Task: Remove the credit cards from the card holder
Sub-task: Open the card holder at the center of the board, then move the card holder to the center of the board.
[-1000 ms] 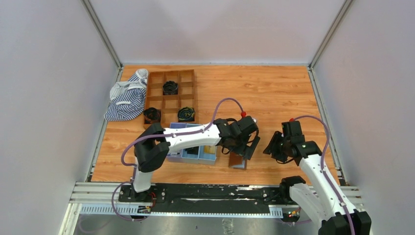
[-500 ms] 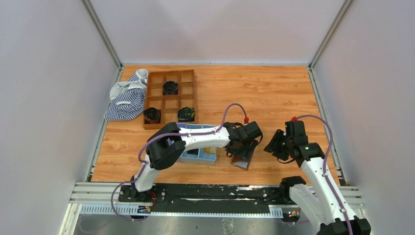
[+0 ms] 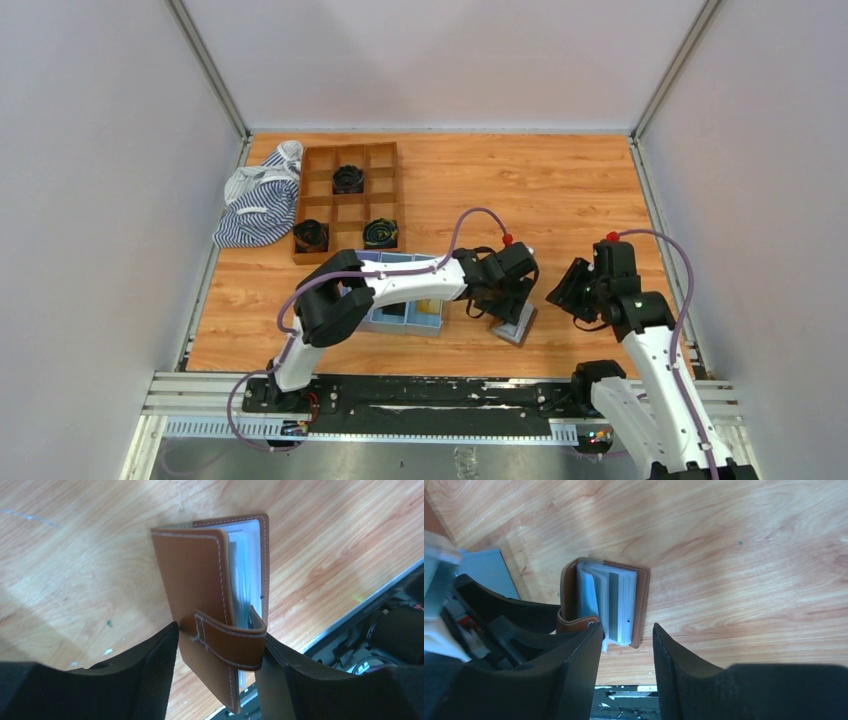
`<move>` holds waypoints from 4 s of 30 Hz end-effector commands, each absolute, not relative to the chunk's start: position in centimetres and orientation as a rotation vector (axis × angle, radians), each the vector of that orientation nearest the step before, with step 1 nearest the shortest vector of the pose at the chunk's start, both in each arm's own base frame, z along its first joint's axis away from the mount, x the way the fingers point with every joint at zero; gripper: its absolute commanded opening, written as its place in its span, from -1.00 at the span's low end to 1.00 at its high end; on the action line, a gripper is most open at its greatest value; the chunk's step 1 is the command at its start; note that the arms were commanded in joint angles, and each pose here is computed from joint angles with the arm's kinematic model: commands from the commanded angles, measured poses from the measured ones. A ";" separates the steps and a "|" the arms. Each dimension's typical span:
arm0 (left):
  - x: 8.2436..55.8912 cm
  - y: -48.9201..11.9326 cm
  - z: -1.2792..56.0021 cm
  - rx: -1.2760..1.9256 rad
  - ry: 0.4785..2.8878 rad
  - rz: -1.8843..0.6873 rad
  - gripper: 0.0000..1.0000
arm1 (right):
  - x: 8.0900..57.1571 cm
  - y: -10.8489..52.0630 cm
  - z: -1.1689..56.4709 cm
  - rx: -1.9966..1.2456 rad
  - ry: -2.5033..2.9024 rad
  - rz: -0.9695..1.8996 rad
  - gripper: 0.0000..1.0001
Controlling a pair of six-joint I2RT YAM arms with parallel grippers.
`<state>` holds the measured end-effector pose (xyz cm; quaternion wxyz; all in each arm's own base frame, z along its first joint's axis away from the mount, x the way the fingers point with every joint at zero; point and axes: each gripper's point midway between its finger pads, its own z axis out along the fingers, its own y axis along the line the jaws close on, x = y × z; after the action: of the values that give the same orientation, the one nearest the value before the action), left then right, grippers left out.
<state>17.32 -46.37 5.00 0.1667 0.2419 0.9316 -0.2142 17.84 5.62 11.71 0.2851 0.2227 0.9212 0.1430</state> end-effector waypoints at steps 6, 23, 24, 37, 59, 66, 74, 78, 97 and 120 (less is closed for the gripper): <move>20.8 -43.3 8.3 0.549 2.597 -0.616 0.19 | 17.3 10.9 7.5 0.699 2.495 0.816 -0.30; 23.4 -38.5 5.5 0.564 2.626 -0.348 0.20 | 17.8 12.7 4.3 0.730 2.532 0.963 -0.21; 23.4 -38.4 5.2 0.566 2.630 -0.342 0.20 | 17.9 12.8 4.4 0.729 2.531 0.971 -0.21; 23.2 -37.8 3.5 0.581 2.660 -0.325 0.18 | 18.7 14.3 6.2 0.678 2.466 1.100 -0.21; 25.0 -36.6 9.9 0.536 2.571 -0.428 0.49 | 21.6 19.5 9.1 0.415 2.456 1.163 -0.20; 26.4 -34.6 11.9 0.454 2.547 -0.433 0.52 | 23.6 21.1 9.0 0.373 2.448 1.178 -0.21; 28.0 -31.8 15.7 0.351 2.476 -0.468 0.57 | 25.2 23.8 9.6 0.280 2.475 1.152 -0.14; 27.7 -31.6 15.8 0.345 2.485 -0.487 0.58 | 25.8 24.4 7.8 0.285 2.531 1.121 -0.09; 22.4 -39.6 13.7 0.507 2.552 -1.130 0.33 | 22.5 16.0 8.5 0.484 2.533 0.998 -0.06; 20.8 -44.8 4.6 0.612 2.762 -1.038 0.05 | 19.6 8.4 8.4 0.639 2.495 0.680 -0.05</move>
<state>21.82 -42.57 4.75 0.0785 0.1931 0.9234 -0.3223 20.30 9.47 7.38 0.2299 0.2418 0.9043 0.2665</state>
